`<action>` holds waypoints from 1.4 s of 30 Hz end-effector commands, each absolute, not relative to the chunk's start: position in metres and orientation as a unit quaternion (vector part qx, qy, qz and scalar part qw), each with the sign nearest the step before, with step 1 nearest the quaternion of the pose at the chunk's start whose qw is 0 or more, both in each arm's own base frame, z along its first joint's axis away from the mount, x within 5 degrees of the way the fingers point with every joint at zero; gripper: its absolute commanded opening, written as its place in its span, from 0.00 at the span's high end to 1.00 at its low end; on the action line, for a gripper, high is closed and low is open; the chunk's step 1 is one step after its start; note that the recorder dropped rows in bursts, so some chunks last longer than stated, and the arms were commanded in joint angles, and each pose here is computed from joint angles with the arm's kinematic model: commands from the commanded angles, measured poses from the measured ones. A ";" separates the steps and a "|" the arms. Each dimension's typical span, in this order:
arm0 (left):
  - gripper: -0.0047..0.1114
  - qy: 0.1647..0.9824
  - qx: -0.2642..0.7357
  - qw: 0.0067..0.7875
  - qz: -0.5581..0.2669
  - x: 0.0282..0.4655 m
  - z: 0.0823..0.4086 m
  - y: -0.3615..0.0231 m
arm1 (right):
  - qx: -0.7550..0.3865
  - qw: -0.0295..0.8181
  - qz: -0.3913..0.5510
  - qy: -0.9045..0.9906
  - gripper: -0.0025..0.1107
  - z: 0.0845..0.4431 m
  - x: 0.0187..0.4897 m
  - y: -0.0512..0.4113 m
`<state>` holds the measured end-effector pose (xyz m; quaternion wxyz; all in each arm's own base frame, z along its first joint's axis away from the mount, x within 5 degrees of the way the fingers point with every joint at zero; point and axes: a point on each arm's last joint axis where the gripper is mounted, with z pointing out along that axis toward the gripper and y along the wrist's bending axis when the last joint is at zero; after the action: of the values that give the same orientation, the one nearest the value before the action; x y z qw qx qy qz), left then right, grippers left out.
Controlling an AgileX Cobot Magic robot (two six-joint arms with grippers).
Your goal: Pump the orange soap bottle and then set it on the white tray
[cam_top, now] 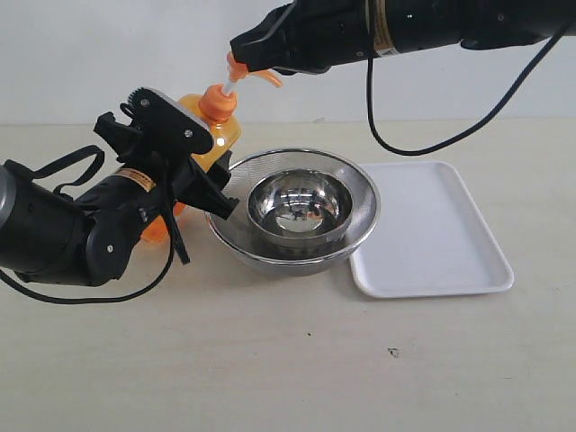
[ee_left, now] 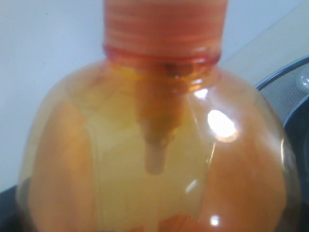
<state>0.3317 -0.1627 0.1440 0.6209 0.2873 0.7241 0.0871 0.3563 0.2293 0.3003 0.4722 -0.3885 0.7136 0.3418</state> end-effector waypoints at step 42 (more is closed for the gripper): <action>0.92 0.749 0.298 0.588 0.064 0.327 0.135 -0.167 | -0.406 0.520 0.289 0.693 0.98 0.330 0.345 0.219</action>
<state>0.3318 -0.1627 0.1440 0.6205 0.2943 0.7213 0.0897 0.3519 0.2247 0.3110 0.4897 -0.3980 0.7083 0.3164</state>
